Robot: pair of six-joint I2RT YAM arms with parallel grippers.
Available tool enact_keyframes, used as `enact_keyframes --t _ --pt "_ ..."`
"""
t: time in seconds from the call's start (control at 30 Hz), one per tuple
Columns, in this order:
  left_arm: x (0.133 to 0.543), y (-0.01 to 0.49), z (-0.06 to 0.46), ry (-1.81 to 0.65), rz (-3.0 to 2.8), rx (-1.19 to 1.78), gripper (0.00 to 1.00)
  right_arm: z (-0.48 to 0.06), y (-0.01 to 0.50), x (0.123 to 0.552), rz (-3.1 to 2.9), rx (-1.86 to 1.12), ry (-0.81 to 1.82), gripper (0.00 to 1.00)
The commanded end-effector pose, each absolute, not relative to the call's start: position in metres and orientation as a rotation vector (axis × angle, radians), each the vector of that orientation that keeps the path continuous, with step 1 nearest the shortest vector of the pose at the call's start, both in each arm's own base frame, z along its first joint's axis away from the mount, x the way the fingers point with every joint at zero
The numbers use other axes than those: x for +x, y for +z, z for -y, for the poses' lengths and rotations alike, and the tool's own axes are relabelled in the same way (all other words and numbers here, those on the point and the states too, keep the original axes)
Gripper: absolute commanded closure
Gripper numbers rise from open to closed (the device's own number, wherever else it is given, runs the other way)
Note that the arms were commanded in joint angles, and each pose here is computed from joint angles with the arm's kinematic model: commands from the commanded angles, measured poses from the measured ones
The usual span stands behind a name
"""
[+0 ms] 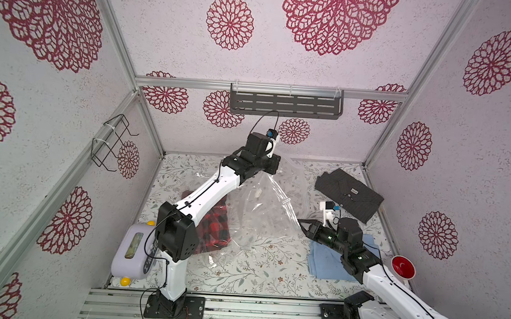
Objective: Place the folded shirt into the vacuum bag
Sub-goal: Adjust the vacuum bag at the center of the board.
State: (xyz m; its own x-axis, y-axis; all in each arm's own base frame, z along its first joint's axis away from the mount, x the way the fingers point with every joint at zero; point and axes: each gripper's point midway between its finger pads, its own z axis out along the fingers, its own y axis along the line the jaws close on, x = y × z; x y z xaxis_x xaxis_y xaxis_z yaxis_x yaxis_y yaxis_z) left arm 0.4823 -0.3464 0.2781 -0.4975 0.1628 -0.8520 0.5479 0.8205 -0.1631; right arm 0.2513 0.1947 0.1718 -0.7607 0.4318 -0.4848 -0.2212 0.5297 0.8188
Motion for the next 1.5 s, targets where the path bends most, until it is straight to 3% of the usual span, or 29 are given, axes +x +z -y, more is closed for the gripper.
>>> enact_keyframes --t 0.0,0.27,0.67,0.9,1.0,1.07,1.33,1.47 --pt "0.503 0.28 0.354 -0.477 -2.022 0.518 1.0 -0.196 0.146 0.24 -2.123 0.235 1.295 1.0" --pt "0.518 0.265 0.345 -0.434 -2.04 0.549 1.0 -0.243 0.123 0.242 -2.197 0.167 1.307 1.0" --pt "0.559 0.268 0.261 -0.466 -2.054 0.401 1.0 -0.373 0.086 0.258 -2.303 0.007 1.376 1.0" --pt "0.534 0.265 0.249 -0.512 -2.086 0.302 1.0 -0.385 0.084 0.271 -2.314 -0.014 1.338 1.0" --pt "0.504 0.282 0.249 -0.526 -2.066 0.255 1.0 -0.35 0.091 0.27 -2.316 0.007 1.242 0.83" --pt "0.486 0.281 0.256 -0.52 -2.07 0.252 1.0 -0.318 0.095 0.267 -2.308 0.046 1.19 0.66" --pt "0.439 0.262 0.311 -0.528 -2.135 0.301 1.0 -0.177 0.12 0.258 -2.227 0.275 0.921 0.29" --pt "0.423 0.243 0.335 -0.563 -2.184 0.331 1.0 -0.134 0.131 0.257 -2.192 0.36 0.835 0.12"
